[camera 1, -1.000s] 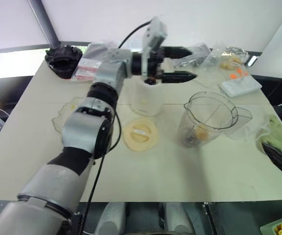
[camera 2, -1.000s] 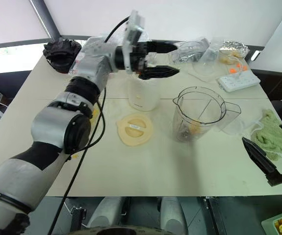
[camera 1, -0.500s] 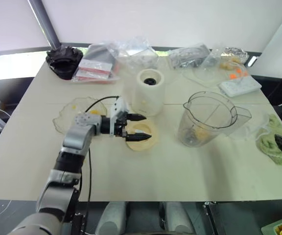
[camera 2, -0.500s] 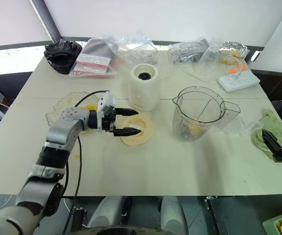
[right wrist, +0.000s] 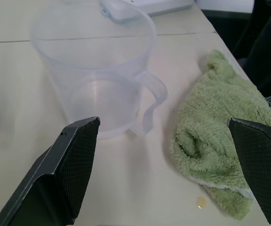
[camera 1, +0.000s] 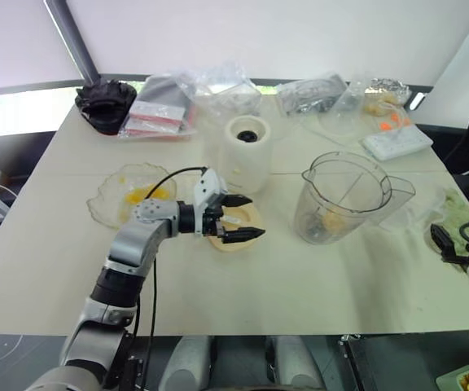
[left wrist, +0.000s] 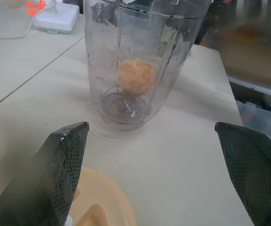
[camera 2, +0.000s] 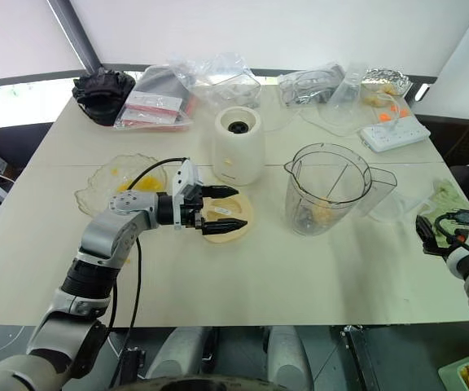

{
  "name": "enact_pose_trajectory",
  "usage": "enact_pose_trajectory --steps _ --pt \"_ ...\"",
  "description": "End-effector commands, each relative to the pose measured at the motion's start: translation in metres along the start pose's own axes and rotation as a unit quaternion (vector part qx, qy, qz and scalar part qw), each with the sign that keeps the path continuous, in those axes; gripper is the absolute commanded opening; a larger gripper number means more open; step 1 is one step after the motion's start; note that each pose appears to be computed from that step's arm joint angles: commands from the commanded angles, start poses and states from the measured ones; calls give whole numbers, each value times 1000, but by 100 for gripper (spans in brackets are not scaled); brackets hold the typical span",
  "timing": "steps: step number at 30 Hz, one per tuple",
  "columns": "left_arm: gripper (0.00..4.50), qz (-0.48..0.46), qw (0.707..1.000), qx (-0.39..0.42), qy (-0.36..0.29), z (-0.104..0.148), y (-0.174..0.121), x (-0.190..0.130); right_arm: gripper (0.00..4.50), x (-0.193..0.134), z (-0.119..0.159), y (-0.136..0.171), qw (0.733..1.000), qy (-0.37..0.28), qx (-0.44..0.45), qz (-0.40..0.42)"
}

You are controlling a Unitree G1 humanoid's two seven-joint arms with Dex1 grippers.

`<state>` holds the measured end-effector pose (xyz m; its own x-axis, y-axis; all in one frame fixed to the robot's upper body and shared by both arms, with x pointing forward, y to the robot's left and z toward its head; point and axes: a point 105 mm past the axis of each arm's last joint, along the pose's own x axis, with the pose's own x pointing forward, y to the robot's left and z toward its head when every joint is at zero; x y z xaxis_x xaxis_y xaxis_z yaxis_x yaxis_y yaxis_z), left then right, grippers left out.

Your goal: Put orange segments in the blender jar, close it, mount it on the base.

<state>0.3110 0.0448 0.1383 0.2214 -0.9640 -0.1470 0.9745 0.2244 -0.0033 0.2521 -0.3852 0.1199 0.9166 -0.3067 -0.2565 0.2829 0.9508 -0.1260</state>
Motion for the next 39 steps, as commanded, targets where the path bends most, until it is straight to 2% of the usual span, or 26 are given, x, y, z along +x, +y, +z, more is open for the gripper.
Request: enact_pose_trajectory --steps 1,24,39 --pt "447 -9 999 28 -15 14 -4 1 450 6 9 -9 999 -24 -5 -33" --pt "447 0 999 42 -14 16 -5 1 450 37 12 1 998 -49 3 -36" --pt "447 1 999 51 -10 17 -6 0 450 54 11 -4 993 -72 -25 -86"
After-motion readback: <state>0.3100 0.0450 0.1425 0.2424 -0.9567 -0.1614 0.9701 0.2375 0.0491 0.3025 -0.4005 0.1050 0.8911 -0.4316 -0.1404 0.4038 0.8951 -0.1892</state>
